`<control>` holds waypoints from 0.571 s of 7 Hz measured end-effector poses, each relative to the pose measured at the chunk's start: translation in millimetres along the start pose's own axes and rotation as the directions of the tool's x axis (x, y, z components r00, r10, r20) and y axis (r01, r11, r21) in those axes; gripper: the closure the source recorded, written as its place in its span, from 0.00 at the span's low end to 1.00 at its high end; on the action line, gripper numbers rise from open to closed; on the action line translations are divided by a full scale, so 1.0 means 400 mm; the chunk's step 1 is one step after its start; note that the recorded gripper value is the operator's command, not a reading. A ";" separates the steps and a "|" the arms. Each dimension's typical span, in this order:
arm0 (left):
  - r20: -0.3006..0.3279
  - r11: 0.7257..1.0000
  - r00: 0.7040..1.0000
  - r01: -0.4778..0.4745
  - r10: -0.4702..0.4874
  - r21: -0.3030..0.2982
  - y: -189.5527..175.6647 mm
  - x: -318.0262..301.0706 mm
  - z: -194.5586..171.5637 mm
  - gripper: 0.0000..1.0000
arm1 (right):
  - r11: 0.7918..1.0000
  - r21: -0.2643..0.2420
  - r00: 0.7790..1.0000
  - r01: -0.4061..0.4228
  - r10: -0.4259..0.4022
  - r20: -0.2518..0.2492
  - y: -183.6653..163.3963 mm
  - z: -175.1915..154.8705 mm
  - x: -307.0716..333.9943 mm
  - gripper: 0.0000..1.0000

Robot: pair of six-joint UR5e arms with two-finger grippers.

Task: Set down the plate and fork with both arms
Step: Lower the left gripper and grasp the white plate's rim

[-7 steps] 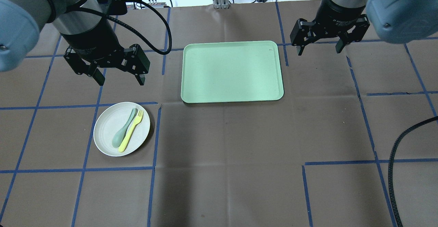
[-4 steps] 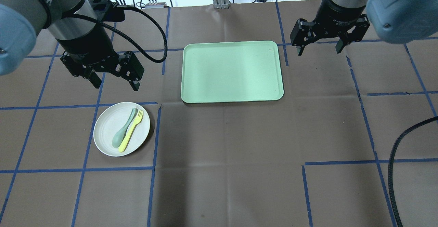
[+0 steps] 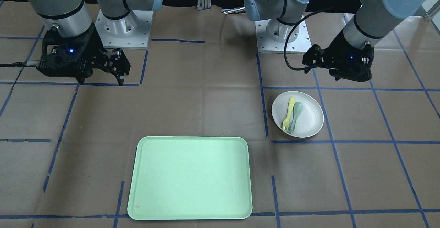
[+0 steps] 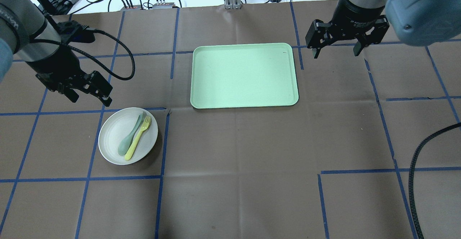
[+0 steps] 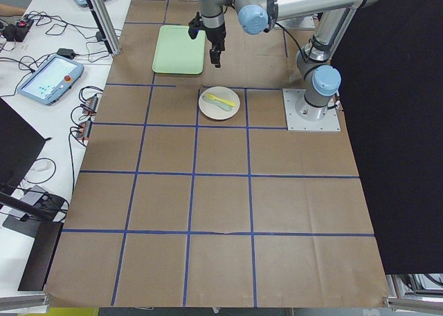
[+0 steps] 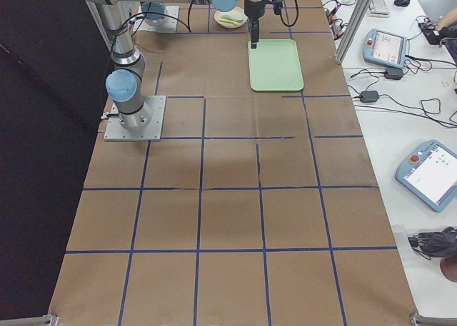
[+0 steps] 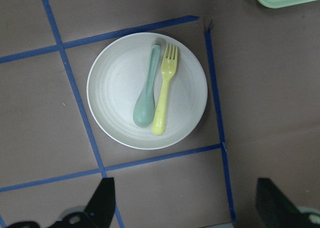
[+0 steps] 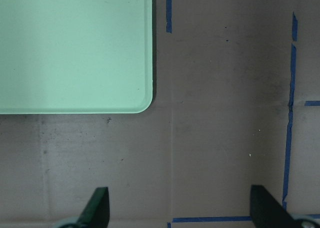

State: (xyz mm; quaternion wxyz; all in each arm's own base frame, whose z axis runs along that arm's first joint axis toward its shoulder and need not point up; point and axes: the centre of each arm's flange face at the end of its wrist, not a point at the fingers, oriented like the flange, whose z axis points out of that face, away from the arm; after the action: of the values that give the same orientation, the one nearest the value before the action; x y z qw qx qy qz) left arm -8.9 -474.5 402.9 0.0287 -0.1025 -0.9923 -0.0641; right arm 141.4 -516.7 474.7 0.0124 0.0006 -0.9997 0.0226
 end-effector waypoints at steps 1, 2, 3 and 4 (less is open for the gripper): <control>0.001 1.000 1.000 -0.008 0.008 0.026 0.011 -0.060 0.072 0.00 | 1.000 0.000 1.000 0.000 0.000 0.001 0.000 -0.001 0.000 0.00; -0.005 0.999 1.000 -0.005 0.005 0.044 0.014 -0.118 0.141 0.01 | 1.000 0.001 1.000 0.000 0.000 0.001 0.000 -0.001 0.000 0.00; -0.036 0.999 0.999 -0.002 0.003 0.044 0.003 -0.173 0.201 0.01 | 1.000 0.001 1.000 -0.001 0.001 0.001 0.001 -0.002 0.000 0.00; -0.078 0.999 0.997 -0.016 0.020 0.048 -0.016 -0.228 0.264 0.01 | 1.000 0.002 1.000 -0.001 0.001 0.001 0.001 -0.002 0.000 0.00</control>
State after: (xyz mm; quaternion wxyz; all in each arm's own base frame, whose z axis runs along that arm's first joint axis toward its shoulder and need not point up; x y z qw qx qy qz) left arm 74.2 -484.8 291.1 0.0706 -0.1082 -0.9906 -0.0443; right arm 141.5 -516.4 475.6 0.0118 -0.0001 -0.9997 0.0235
